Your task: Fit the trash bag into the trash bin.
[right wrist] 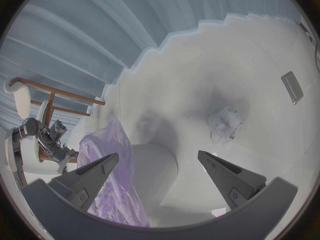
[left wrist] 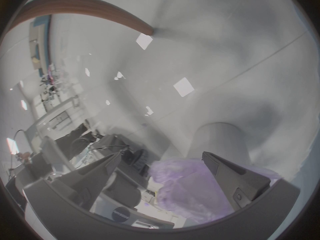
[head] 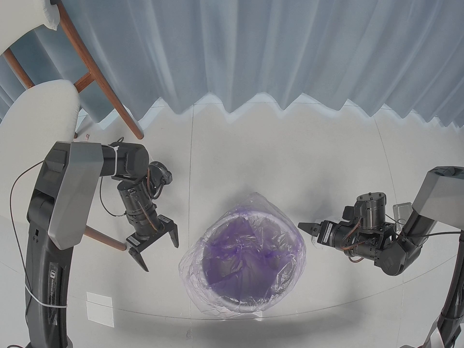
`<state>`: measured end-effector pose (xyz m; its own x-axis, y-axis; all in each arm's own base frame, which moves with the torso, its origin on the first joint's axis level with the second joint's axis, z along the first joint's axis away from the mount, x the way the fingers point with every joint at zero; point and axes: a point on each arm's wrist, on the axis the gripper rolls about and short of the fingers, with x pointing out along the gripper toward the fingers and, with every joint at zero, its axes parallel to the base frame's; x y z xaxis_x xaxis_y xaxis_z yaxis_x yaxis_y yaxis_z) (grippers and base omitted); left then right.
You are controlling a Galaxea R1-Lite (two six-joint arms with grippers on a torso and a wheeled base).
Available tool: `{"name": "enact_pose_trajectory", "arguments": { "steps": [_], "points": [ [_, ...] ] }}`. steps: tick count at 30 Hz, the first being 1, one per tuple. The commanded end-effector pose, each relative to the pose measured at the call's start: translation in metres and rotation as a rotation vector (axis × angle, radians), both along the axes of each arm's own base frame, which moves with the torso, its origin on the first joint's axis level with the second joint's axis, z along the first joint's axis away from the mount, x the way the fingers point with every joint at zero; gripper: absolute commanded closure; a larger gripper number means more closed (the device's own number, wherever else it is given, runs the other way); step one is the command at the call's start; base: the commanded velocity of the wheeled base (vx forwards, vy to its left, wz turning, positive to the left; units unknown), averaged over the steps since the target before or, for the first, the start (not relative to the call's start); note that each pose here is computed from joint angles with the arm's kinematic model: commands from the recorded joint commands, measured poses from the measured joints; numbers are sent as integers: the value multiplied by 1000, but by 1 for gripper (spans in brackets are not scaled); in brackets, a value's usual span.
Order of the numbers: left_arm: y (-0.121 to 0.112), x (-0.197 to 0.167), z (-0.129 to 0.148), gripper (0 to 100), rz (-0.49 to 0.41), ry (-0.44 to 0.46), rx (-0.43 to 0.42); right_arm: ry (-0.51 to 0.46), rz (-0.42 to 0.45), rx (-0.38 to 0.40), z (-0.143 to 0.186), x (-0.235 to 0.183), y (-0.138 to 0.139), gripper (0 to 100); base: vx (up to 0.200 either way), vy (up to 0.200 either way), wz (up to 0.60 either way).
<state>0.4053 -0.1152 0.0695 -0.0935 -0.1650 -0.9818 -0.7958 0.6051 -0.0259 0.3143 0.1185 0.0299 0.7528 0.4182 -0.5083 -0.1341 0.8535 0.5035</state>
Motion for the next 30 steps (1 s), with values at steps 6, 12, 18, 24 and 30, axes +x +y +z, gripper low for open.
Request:
{"name": "enact_pose_trajectory", "arguments": {
  "steps": [6,12,18,24,30],
  "points": [
    [23,-28,56,0,34,40,89,-36,45,-10,-8,-4,9,0,0,0,0],
    [37,-56,95,0,25,95,97,-9,67,-26,-17,-10,13,0,0,0,0],
    [62,-70,120,0,79,99,90,-17,86,-54,-30,-6,13,0,0,0,0],
    [85,-100,170,0,-1,-74,14,-45,84,-45,-41,-3,13,0,167,0,0],
    [81,-143,226,0,-109,-371,-1,-37,82,-47,-47,0,14,0,33,0,0]
  ]
}}
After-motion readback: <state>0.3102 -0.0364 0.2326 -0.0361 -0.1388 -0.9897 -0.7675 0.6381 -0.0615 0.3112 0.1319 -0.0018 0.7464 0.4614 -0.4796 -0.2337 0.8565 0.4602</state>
